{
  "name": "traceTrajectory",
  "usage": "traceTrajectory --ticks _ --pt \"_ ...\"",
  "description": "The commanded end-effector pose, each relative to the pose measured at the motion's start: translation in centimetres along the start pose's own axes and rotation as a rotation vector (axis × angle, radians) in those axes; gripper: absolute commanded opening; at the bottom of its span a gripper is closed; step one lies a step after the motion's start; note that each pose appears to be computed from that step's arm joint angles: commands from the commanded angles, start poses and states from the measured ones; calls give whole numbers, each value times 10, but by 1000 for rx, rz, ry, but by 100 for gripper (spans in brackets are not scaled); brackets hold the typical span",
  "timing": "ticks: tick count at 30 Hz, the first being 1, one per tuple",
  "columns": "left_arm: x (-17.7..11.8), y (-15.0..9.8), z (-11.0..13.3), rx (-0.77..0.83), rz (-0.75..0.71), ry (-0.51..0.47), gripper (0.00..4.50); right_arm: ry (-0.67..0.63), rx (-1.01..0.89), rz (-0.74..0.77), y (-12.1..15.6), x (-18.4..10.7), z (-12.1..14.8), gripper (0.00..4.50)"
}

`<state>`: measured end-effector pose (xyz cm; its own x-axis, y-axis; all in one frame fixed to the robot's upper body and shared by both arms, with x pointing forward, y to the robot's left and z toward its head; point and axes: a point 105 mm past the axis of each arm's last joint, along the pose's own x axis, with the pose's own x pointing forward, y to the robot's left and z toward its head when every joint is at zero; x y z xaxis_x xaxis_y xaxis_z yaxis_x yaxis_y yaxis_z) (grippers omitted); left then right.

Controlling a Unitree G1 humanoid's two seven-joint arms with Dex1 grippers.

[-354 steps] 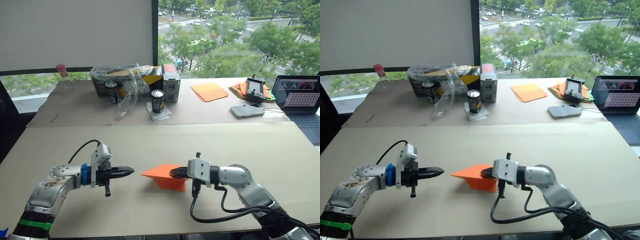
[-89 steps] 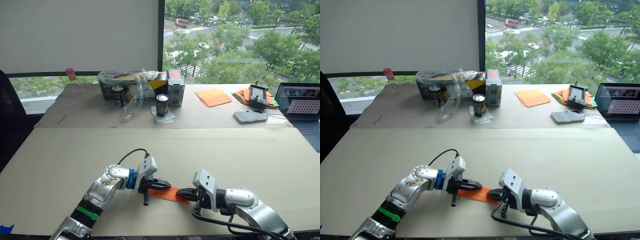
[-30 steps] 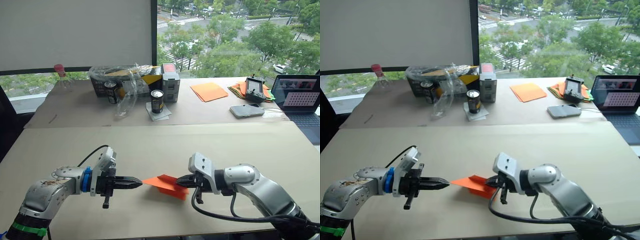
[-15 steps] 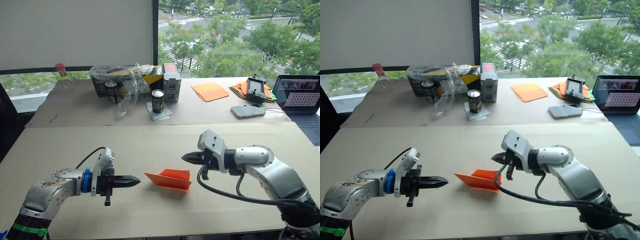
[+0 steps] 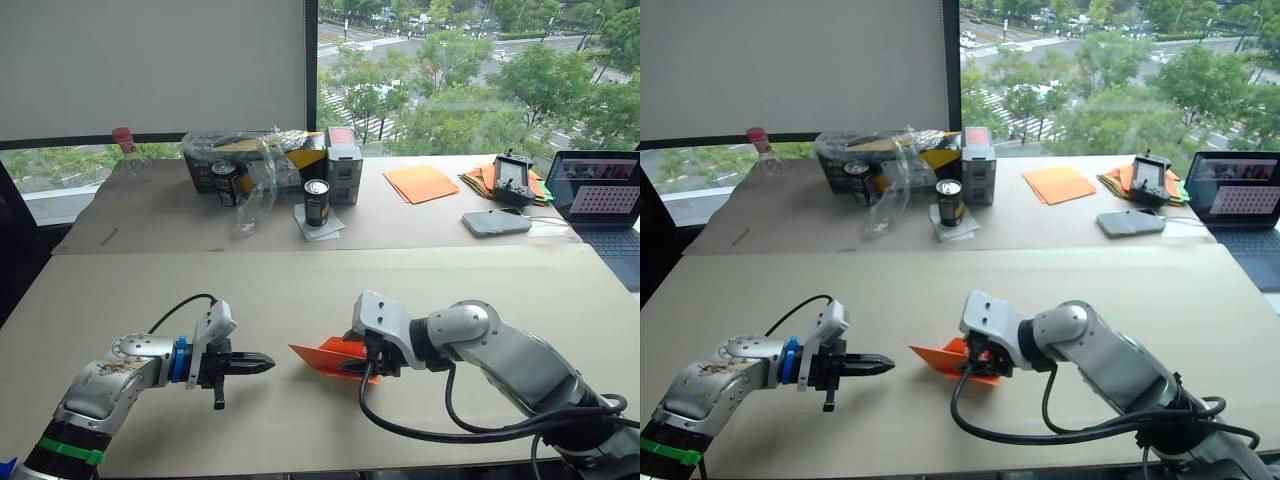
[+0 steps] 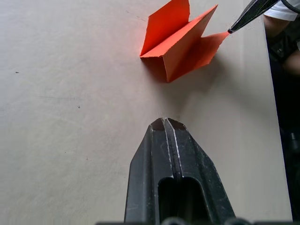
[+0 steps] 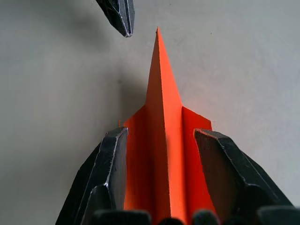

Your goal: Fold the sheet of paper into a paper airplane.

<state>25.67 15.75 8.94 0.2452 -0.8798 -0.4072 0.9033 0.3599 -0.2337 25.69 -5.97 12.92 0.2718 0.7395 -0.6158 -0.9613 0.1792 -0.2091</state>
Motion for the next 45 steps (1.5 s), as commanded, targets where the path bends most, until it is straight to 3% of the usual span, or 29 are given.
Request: traceTrajectory --ticks 1,7,11,15,18,22,26,30,33,37,45 --pt "-4 1 6 21 16 -15 0 2 -25 -1 -2 -2 5 254" --pt "-3 0 4 22 19 -11 0 53 -27 -11 -9 5 -4 254" --pt "-2 0 5 22 18 -12 0 59 -2 -32 -14 5 -3 142" --pt "-1 1 5 25 14 -8 0 54 9 -39 -15 2 -2 2" --pt "1 1 4 28 11 -8 0 1 106 -69 -24 -12 -4 2" --pt "7 3 6 33 8 -21 0 41 256 -359 -86 -63 -47 2" --pt "13 2 6 36 -6 -31 0 66 396 -700 -151 -122 -74 2" --pt "18 2 10 43 0 -53 0 53 530 -1007 -197 -171 -95 2" --pt "20 2 11 47 15 -75 0 52 621 -1084 -211 -185 -114 2" --pt "19 0 15 64 36 -121 0 48 750 -1077 -215 -182 -136 2" --pt "12 -5 41 155 80 -306 0 84 834 -1067 -211 -175 -163 2"
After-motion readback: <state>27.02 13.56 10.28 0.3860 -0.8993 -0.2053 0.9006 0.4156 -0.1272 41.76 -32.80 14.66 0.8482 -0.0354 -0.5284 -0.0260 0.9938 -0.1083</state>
